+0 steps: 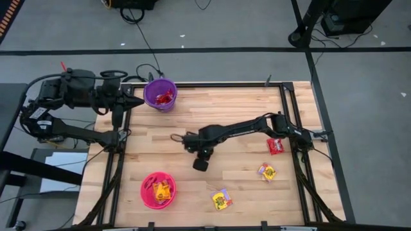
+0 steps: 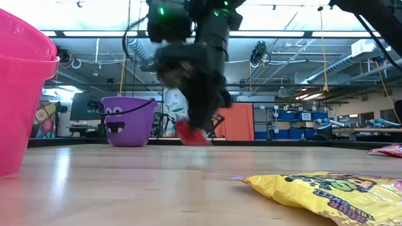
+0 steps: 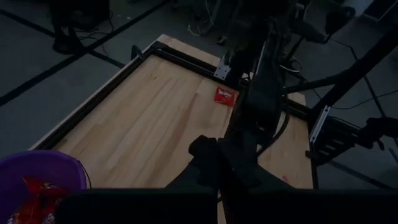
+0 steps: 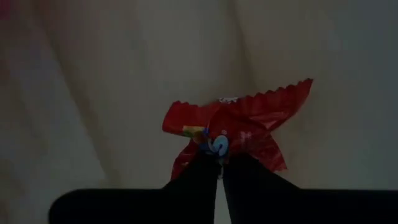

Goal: Sort candy by brand, put in halloween buckets
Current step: Put the red candy into the purple bucket

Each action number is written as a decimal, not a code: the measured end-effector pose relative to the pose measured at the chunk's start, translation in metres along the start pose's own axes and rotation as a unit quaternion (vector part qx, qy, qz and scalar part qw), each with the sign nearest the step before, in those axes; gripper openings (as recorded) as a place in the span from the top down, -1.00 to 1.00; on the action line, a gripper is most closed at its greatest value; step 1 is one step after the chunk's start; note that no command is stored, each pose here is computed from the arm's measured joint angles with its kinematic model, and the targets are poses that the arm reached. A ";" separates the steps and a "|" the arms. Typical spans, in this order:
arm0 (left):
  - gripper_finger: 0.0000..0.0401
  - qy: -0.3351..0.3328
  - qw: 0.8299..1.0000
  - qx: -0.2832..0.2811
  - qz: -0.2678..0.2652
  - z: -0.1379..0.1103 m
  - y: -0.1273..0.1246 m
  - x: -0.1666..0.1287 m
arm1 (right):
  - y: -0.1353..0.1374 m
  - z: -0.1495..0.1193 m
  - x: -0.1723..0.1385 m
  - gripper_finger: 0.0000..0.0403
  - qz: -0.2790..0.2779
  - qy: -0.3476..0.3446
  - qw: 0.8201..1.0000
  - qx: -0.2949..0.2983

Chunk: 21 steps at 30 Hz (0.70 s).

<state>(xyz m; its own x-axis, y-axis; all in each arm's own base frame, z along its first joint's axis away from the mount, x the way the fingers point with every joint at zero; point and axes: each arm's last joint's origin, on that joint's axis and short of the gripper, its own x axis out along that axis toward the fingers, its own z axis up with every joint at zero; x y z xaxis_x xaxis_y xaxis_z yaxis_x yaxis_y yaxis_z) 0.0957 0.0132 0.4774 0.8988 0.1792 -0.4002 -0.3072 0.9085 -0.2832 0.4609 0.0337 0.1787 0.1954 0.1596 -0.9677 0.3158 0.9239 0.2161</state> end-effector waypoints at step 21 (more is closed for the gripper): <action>0.97 0.033 0.997 0.013 -0.061 0.000 -0.006 0.028 | 0.020 0.024 -0.266 0.94 0.159 -0.473 0.860 -0.102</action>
<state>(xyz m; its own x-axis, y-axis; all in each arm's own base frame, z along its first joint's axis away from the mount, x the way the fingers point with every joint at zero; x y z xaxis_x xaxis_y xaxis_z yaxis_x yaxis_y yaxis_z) 0.1227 0.0123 0.4678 0.9060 0.0410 -0.4212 -0.1867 0.9320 -0.3107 0.4379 0.0017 0.4435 0.9409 0.1507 -0.3032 -0.0450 0.9431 0.3293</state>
